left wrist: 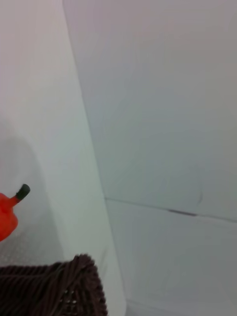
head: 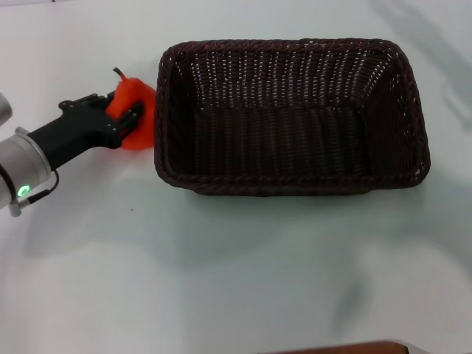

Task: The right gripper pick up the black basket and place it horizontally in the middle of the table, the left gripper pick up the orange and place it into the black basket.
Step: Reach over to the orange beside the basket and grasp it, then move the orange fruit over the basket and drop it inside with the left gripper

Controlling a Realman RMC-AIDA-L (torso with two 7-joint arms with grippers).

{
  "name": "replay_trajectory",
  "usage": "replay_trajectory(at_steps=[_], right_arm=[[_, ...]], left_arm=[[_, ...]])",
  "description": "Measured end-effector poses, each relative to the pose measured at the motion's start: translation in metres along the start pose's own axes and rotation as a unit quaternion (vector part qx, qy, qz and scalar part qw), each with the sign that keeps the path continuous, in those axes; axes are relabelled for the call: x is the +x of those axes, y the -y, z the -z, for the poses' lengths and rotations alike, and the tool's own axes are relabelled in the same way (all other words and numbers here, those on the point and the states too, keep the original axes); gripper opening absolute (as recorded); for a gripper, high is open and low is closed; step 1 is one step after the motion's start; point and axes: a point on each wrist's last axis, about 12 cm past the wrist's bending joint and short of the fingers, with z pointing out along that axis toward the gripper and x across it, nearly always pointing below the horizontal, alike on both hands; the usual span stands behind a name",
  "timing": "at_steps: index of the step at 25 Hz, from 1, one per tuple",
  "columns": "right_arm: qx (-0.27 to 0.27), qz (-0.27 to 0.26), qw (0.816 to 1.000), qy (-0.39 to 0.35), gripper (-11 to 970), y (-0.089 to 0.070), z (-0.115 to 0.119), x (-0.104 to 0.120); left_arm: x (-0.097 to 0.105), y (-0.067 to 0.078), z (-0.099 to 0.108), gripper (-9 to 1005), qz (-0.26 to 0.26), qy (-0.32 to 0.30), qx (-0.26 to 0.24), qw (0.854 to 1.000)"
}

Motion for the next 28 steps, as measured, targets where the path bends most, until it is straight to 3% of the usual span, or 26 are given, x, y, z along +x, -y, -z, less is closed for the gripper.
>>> replay_trajectory(at_steps=[1,11,19,23,28], right_arm=[[0.0,0.0,1.0,0.0,775,0.0,-0.001,0.0],[0.001,-0.01,1.0,-0.002,775,-0.001,-0.003,-0.003],[0.005,-0.014,1.0,-0.003,775,-0.001,-0.006,-0.004],[0.009,-0.014,1.0,-0.002,776,0.0,-0.01,-0.004],[0.011,-0.017,1.0,-0.002,776,0.0,-0.013,-0.005]], left_arm=[[0.0,-0.001,0.001,425,0.002,0.002,-0.001,1.0],[-0.003,-0.014,0.023,329,0.023,0.046,-0.021,0.998],[-0.026,-0.028,0.056,287,0.029,0.142,-0.019,0.989],[-0.042,-0.018,0.06,269,0.014,0.181,0.036,0.983],[-0.055,0.004,0.046,207,0.006,0.209,0.109,0.972]])
